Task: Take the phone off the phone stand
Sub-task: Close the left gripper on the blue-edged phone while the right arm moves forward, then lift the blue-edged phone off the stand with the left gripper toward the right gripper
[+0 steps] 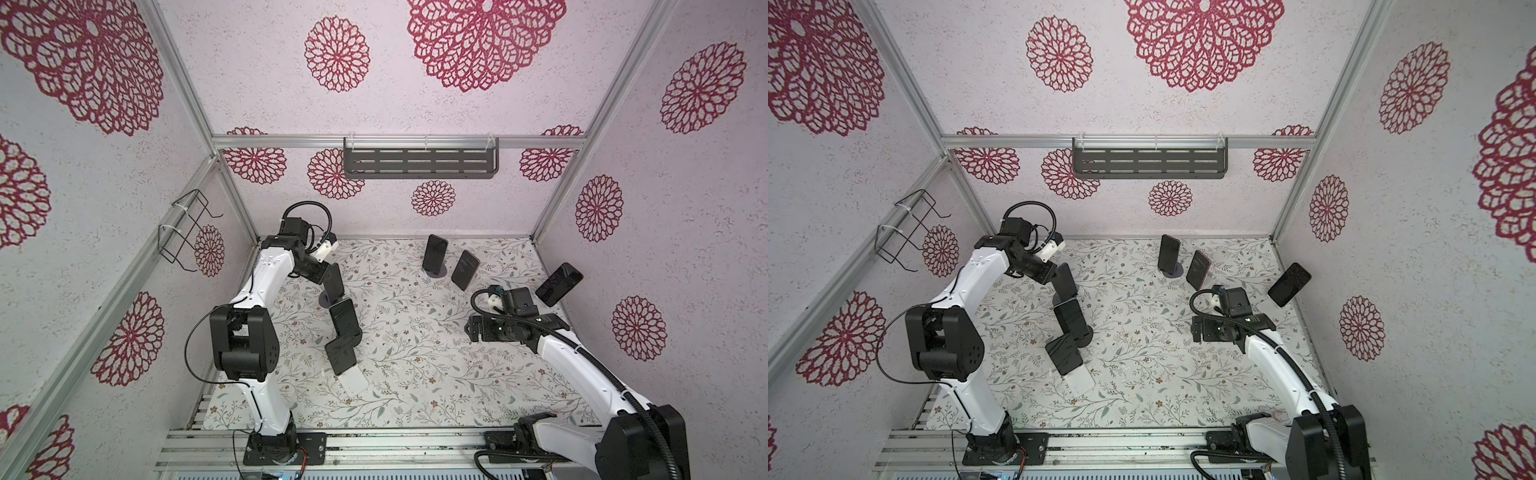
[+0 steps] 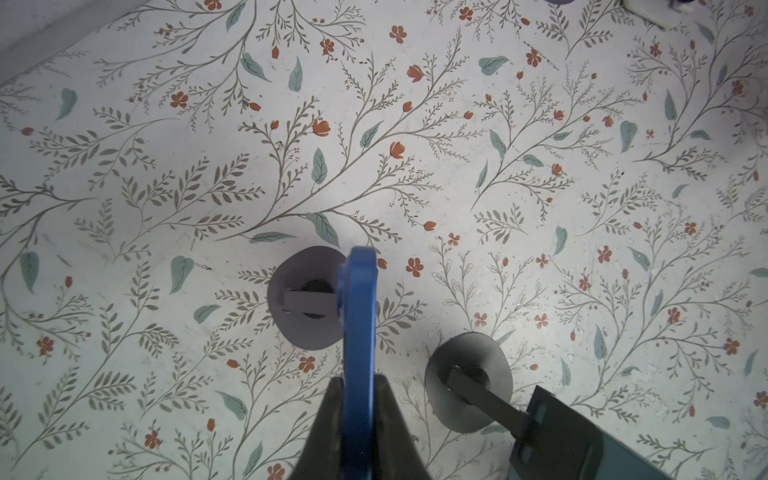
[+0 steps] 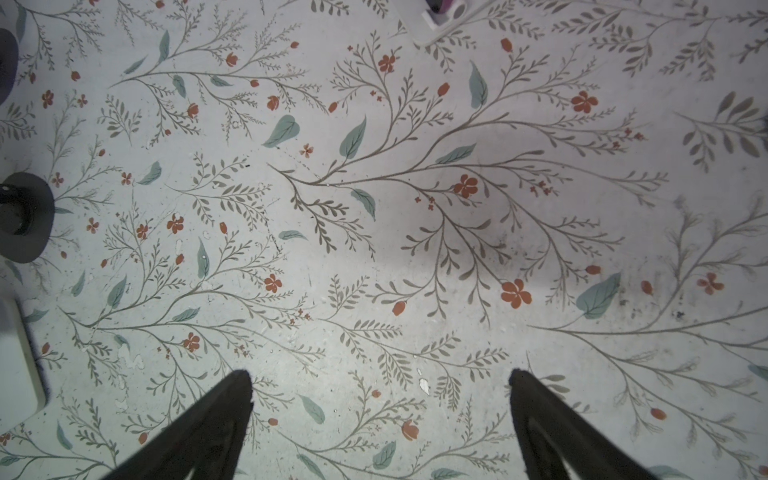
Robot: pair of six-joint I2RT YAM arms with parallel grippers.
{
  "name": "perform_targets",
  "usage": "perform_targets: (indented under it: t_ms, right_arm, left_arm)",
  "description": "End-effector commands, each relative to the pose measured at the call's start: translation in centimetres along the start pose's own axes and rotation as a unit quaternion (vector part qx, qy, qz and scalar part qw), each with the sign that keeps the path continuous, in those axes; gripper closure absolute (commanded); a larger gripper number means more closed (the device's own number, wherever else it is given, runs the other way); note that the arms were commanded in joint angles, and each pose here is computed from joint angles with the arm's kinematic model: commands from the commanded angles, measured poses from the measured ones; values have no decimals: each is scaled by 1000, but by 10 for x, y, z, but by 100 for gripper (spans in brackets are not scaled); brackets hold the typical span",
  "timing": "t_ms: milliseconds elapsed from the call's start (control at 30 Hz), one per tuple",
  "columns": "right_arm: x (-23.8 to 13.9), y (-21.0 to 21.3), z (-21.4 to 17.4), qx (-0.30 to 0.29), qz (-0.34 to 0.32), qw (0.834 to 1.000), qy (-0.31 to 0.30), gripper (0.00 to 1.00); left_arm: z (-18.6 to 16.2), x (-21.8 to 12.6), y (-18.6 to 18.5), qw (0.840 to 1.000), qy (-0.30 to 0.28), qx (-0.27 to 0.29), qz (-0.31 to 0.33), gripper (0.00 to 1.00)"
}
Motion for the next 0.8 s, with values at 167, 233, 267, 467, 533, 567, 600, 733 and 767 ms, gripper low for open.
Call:
perform_targets:
  t_ms: [167, 233, 267, 467, 533, 567, 600, 733, 767]
  right_arm:
    - [-13, 25, 6, 8, 83, 996, -17, 1]
    - [-19, 31, 10, 7, 102, 994, -27, 1]
    - [-23, 33, 12, 7, 107, 994, -31, 1]
    - [-37, 41, 20, -1, 120, 992, -47, 1]
    - [-41, 44, 24, -3, 123, 991, -52, 2]
    - [-43, 46, 26, -6, 126, 991, -54, 2]
    - [-45, 49, 28, -9, 127, 990, -55, 2]
    - [-58, 62, 38, -30, 133, 988, -68, 3]
    - [-63, 66, 41, -39, 135, 987, -73, 3]
  left_arm:
    - [22, -38, 7, 998, -48, 7, 40, 98]
    - [29, -48, 7, 997, -64, 6, 47, 100]
    - [33, -55, 7, 996, -73, 5, 51, 100]
    - [54, -96, 0, 989, -130, -28, 58, 100]
    - [63, -110, -5, 985, -152, -63, 49, 100]
    - [68, -117, -8, 981, -167, -86, 39, 100]
    - [73, -123, -12, 978, -180, -105, 27, 100]
    - [87, -147, -23, 962, -213, -170, 22, 100]
    - [90, -155, -26, 956, -225, -185, 17, 100]
Point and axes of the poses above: each gripper's point midway between its finger pads, its own x axis out along the fingers, its own y axis along the line the jaws close on, z = x × y, the point moved 4 cm from there along -x, back along the fingers, and after that the axes turned 15 degrees about x, right-handed, at the moved point
